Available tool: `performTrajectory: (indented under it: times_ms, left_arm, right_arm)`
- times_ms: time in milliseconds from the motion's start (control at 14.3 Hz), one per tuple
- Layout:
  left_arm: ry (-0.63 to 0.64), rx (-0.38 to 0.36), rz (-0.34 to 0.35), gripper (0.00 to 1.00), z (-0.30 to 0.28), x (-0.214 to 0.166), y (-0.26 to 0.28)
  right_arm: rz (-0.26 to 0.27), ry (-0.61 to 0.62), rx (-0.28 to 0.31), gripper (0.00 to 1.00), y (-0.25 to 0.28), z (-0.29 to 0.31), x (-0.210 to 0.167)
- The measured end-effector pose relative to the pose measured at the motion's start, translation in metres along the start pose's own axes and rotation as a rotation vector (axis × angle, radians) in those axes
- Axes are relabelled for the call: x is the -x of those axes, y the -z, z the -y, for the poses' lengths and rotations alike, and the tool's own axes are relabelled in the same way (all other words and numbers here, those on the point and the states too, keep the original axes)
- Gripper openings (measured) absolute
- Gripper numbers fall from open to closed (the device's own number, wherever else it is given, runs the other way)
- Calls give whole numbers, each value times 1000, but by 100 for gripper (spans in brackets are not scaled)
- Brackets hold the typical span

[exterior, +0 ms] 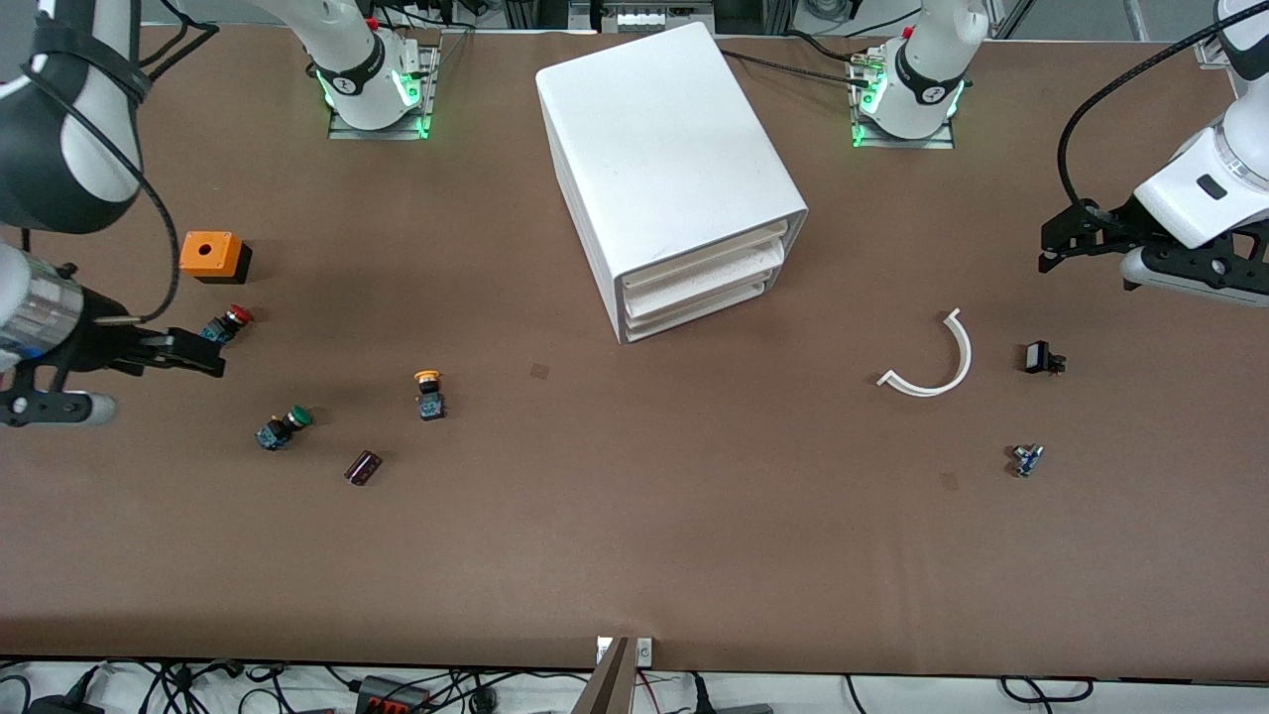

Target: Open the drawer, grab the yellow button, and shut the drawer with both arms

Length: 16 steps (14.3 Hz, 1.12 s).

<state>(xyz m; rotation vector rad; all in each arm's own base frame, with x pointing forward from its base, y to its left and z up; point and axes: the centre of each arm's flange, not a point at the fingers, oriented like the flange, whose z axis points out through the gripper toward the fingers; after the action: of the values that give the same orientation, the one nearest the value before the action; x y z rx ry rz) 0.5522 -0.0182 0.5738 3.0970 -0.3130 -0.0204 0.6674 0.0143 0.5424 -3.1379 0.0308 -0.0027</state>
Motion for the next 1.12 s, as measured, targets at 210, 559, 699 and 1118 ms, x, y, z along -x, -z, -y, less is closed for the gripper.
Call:
performTrajectory:
  times_ms: [210,559,699,1118]
  left_arm:
    - [7,7,37,100,2,5,-1]
    - [8,4,20,100,4,4,10]
    - [7,4,19,100,3,4,11]
    - [4,6,30,100,1,5,10]
  right_arm:
    - [-41,-28,-10,100,29,-19,5]
    - [-73,-69,-37,100,60,-75,21]
    - [-77,-57,-28,100,68,-77,29]
    - [-32,-37,-12,100,53,-70,44]
